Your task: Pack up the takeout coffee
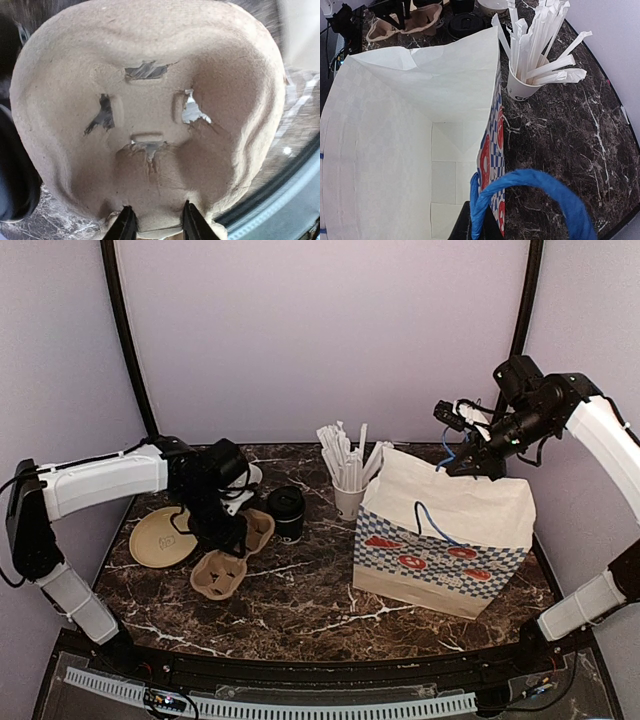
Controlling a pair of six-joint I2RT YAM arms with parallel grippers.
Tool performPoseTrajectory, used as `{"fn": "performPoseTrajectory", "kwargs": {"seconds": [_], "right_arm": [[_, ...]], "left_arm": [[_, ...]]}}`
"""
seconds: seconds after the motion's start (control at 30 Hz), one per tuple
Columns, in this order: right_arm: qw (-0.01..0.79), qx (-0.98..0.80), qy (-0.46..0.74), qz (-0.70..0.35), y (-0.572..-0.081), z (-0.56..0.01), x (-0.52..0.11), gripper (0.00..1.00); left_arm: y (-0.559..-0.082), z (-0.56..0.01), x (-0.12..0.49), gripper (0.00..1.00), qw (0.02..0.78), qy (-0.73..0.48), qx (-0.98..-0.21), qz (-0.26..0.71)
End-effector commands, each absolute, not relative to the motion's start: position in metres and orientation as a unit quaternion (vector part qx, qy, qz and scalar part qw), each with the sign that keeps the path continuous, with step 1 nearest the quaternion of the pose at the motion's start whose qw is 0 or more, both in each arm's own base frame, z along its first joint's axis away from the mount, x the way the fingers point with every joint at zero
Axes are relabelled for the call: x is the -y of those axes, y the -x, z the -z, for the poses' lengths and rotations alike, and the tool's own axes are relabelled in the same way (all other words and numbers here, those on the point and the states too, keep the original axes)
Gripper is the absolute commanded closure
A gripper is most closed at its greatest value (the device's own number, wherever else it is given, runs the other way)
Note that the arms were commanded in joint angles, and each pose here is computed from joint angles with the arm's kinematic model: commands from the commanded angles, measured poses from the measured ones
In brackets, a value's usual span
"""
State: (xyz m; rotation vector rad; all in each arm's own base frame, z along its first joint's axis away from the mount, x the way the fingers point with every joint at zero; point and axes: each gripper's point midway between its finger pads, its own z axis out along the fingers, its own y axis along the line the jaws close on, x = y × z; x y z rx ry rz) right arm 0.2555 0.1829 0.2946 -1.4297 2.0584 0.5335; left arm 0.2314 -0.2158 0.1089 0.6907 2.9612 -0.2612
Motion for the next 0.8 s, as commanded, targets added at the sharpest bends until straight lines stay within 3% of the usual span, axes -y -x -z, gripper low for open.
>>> {"fn": "performPoseTrajectory", "kwargs": {"seconds": [0.0,0.27,0.47,0.6,0.77], "right_arm": [[0.298,-0.764,0.530,-0.216,-0.254,-0.305,-0.190,1.00],[0.291,-0.748,0.544,-0.246,-0.240,-0.310,-0.209,1.00],[0.264,-0.728,0.569,-0.278,-0.224,-0.310,-0.234,1.00],[0.253,-0.722,0.578,-0.283,-0.220,-0.308,-0.244,1.00],[0.250,-0.713,0.579,-0.306,-0.218,-0.315,-0.254,1.00]], "left_arm": [[-0.218,-0.193,0.237,0.67,0.106,-0.243,-0.946,0.187],[-0.217,-0.335,0.276,0.68,0.251,-0.302,-0.857,0.333],[-0.214,-0.434,0.305,0.68,0.375,-0.367,-0.745,0.411],[-0.197,-0.476,0.335,0.68,0.420,-0.416,-0.656,0.470],[-0.163,-0.493,0.384,0.67,0.415,-0.490,-0.561,0.522]]}}
